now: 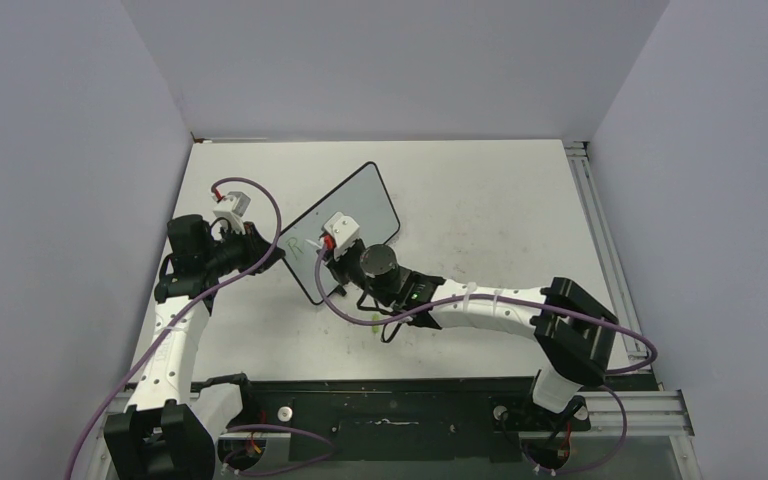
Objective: Write a sentence on the whiteboard
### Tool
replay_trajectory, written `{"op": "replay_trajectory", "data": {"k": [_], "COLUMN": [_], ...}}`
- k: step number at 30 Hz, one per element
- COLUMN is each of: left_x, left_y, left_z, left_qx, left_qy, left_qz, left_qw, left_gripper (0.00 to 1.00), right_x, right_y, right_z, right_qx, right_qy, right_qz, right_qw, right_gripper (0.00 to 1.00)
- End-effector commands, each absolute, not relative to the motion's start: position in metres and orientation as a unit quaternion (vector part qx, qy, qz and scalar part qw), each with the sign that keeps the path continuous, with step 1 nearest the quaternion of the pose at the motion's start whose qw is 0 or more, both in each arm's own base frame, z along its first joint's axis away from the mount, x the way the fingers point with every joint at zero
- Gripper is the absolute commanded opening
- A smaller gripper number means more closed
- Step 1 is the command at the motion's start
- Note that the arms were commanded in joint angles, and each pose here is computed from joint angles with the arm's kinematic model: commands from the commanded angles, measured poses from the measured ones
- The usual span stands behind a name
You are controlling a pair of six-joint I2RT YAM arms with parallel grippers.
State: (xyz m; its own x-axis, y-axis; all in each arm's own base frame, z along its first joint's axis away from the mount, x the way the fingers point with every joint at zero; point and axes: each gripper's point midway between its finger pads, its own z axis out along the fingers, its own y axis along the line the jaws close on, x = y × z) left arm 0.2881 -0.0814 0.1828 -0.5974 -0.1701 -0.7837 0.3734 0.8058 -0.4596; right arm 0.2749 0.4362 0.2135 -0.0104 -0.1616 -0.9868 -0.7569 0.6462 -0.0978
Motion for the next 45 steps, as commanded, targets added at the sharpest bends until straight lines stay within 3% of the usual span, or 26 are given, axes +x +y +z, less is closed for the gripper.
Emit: {"op": "replay_trajectory", "data": {"k": [1,45], "left_x": [0.296,0.295], "left_y": [-0.081,-0.081], "left_z": [0.212,0.213], "left_qx": [0.078,0.078], "left_qy": [0.819,0.818], "left_qz": [-0.303,-0.302], "left_qw": [0.481,0.482], "left_gripper": [0.00,0.00], "right_x": [0.274,0.262], "right_y": [0.452,0.441], "right_z": [0.246,0.203], "right_qx": [-0.332,-0.346], "right_qy": [0.639,0.672], "right_qz": [0.271,0.239], "right_qw": [0.639,0.610], "right_gripper": [0.05,0.05]}}
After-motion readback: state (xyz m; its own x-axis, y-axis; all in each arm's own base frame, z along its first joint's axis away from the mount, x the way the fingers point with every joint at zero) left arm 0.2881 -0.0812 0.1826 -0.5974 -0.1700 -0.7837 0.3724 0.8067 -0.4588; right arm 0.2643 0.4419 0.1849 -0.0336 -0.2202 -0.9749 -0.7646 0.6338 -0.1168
